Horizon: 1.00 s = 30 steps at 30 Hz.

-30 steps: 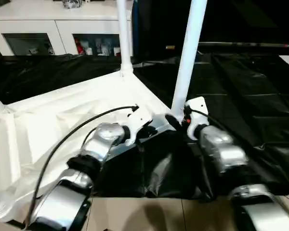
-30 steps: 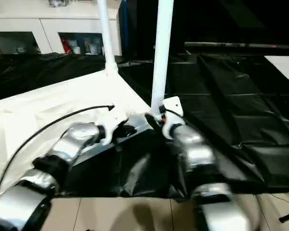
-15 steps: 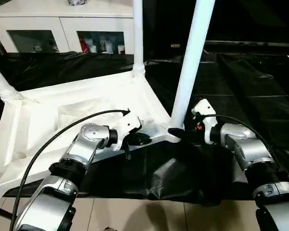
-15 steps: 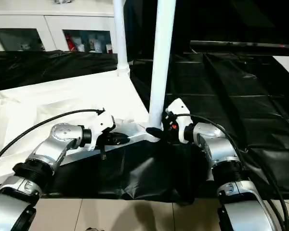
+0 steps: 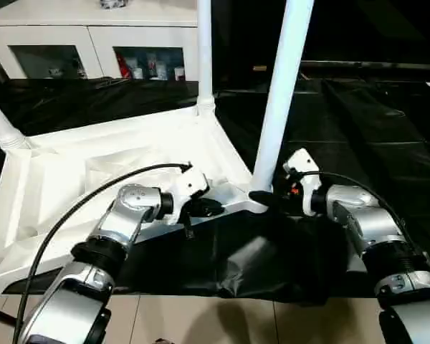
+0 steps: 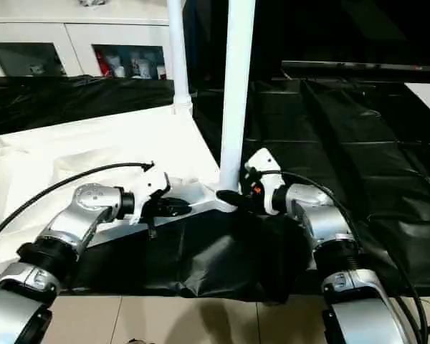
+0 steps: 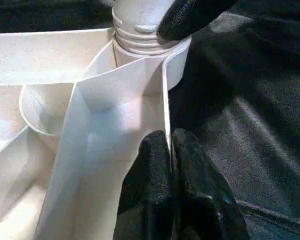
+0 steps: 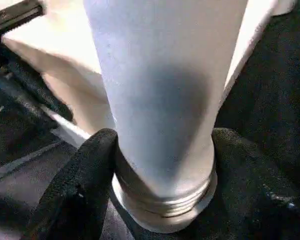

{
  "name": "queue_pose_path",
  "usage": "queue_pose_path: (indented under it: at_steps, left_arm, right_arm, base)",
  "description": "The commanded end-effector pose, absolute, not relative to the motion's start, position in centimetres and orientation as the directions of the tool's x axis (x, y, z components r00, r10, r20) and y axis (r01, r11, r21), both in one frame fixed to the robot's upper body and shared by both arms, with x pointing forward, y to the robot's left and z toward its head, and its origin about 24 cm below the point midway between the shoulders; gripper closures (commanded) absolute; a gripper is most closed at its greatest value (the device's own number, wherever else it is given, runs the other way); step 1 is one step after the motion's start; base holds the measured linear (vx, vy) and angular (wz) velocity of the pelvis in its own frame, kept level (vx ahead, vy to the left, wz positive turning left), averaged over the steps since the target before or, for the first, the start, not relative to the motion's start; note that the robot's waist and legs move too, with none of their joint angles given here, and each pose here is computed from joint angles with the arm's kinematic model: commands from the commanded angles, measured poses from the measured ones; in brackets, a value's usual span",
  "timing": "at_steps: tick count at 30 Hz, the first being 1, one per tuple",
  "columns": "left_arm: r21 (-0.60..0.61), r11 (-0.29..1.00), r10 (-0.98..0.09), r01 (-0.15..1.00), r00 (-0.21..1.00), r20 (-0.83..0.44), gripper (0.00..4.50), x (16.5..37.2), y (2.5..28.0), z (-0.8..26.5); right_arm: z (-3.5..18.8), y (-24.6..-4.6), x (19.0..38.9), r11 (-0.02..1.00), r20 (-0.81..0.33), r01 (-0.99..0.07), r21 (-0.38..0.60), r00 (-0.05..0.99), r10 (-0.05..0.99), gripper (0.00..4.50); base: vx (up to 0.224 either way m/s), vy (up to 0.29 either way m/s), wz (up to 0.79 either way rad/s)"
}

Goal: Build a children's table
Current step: Rotate leg to tighten

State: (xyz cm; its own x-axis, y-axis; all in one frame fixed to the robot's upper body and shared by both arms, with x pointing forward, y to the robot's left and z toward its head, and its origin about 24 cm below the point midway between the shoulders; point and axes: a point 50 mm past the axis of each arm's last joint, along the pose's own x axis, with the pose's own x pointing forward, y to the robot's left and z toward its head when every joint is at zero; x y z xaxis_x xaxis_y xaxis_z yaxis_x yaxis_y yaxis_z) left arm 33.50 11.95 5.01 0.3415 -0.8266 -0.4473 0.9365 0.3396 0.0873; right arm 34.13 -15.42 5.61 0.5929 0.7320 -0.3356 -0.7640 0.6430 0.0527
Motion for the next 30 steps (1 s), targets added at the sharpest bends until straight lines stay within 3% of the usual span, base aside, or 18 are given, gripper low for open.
queue_pose_path:
  at_steps: [1, 3, 4, 5, 8, 11, 13, 16, 20, 27, 30]
  left_arm:
    - [0.103, 0.434, -0.774, 0.895, 0.429, -0.466, 4.50, 34.2, 12.0, 4.8]
    - [0.133, 0.531, -0.712, 0.837, 0.526, -0.465, 4.50, 35.1, 11.6, 4.8]
    - [0.135, 0.537, -0.708, 0.833, 0.532, -0.464, 4.50, 35.2, 11.6, 4.8]
    - [0.150, 0.597, -0.667, 0.788, 0.592, -0.453, 4.50, 35.8, 10.9, 4.9]
    - [0.171, 0.645, -0.632, 0.744, 0.646, -0.429, 4.50, 36.4, 9.3, 5.3]
    - [0.182, 0.657, -0.623, 0.732, 0.663, -0.415, 4.50, 36.5, 8.4, 5.5]
    - [0.178, 0.650, -0.634, 0.739, 0.656, -0.409, 4.50, 36.5, 7.7, 5.5]
    - [0.179, 0.619, -0.666, 0.765, 0.632, -0.397, 4.50, 36.2, 6.7, 5.5]
    - [0.167, 0.578, -0.702, 0.799, 0.591, -0.397, 4.50, 35.8, 7.4, 5.2]
    - [0.158, 0.497, -0.747, 0.853, 0.513, -0.423, 4.50, 35.0, 9.9, 4.7]
    - [0.151, 0.475, -0.752, 0.867, 0.489, -0.442, 4.50, 34.7, 11.5, 4.5]
  right_arm:
    - [4.5, -15.3, 34.4, 0.759, -0.336, -0.646, 0.083, 0.699, 0.632, 1.86]
    - [3.5, -14.7, 34.7, 0.863, -0.343, -0.496, 0.094, 0.798, 0.496, 1.86]
    - [3.4, -14.6, 34.8, 0.869, -0.344, -0.485, 0.094, 0.804, 0.486, 1.86]
    - [2.6, -13.6, 34.9, 0.925, -0.356, -0.369, 0.091, 0.855, 0.376, 1.86]
    - [2.2, -11.4, 35.0, 0.957, -0.353, -0.274, 0.091, 0.890, 0.288, 1.86]
    - [2.2, -9.9, 34.9, 0.956, -0.342, -0.278, 0.094, 0.893, 0.294, 1.86]
    - [2.3, -8.8, 34.8, 0.946, -0.328, -0.305, 0.108, 0.888, 0.323, 1.30]
    - [2.7, -7.5, 34.8, 0.930, -0.292, -0.342, 0.136, 0.883, 0.367, 1.05]
    - [3.7, -8.6, 35.4, 0.920, -0.258, -0.378, 0.099, 0.884, 0.391, 0.70]
    - [5.0, -12.1, 35.9, 0.858, -0.279, -0.513, -0.005, 0.825, 0.492, 0.70]
    - [5.9, -14.5, 36.0, 0.834, -0.303, -0.551, -0.023, 0.799, 0.519, 0.70]
  base:
    - [0.000, 0.000, 0.00]
    - [0.000, 0.000, 0.00]
    - [0.000, 0.000, 0.00]
    - [0.000, 0.000, 0.00]
    - [0.000, 0.000, 0.00]
    - [0.000, 0.000, 0.00]
    - [0.000, 0.000, 0.00]
    - [0.000, 0.000, 0.00]
    - [0.000, 0.000, 0.00]
    - [0.000, 0.000, 0.00]
    - [0.000, 0.000, 0.00]
